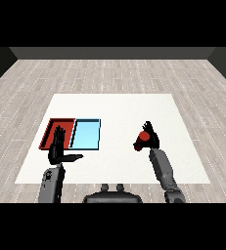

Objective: Pick the red can and put it in the red box

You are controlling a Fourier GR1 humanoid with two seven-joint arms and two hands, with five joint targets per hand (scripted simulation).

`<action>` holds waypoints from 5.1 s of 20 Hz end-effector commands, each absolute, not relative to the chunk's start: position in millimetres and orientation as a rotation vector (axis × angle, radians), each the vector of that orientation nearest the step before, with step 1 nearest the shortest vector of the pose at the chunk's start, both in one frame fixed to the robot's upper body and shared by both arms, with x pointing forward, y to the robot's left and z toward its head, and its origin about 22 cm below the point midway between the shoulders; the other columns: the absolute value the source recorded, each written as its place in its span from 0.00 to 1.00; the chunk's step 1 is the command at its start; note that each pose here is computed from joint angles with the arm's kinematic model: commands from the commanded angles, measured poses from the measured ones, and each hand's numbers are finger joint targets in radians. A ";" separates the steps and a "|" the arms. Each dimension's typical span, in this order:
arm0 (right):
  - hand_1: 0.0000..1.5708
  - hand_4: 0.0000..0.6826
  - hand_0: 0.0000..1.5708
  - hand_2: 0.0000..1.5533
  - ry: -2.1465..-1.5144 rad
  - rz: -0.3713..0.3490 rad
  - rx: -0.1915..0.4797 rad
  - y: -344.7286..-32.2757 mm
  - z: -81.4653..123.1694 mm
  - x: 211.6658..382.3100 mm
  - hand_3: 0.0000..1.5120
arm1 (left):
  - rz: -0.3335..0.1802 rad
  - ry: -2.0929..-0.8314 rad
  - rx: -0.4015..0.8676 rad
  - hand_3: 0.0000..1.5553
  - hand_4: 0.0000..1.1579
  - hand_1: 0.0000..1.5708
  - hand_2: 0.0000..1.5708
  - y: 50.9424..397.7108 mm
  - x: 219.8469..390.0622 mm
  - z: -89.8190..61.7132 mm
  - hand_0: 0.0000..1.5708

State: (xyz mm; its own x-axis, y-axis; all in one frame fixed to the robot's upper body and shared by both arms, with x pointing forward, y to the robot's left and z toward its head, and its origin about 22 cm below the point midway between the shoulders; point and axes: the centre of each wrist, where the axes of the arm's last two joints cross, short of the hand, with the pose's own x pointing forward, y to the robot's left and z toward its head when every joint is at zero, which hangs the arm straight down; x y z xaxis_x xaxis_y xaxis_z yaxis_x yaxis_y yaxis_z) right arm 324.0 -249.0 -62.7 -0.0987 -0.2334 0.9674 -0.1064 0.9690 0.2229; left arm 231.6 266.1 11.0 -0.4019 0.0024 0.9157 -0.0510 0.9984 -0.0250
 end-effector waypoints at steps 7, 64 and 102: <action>0.00 0.00 0.00 0.00 -1.661 -0.099 0.231 -265.9 -59.7 332.6 0.00 | 0.069 -1.968 0.015 0.00 0.00 0.00 0.00 244.9 241.9 -0.6 0.00; 0.88 0.90 0.88 0.91 -1.940 0.045 0.221 -93.7 37.5 308.1 0.92 | -0.173 -1.837 -0.288 0.00 0.00 0.00 0.00 112.4 277.7 22.8 0.00; 0.93 0.82 0.93 0.93 -2.005 0.051 0.397 -66.7 50.3 295.7 0.92 | -0.236 -1.747 -0.102 0.93 0.86 1.00 0.98 51.5 281.6 23.8 1.00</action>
State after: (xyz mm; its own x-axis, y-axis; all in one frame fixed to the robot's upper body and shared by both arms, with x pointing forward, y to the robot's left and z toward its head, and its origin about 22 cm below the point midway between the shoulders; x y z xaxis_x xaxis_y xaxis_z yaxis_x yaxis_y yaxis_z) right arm 287.8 -62.6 56.9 -0.3954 -0.2207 0.8916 -0.2746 0.9547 0.1145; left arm 284.8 72.2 23.6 -0.2005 -0.0423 0.9788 0.1903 0.9783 0.0813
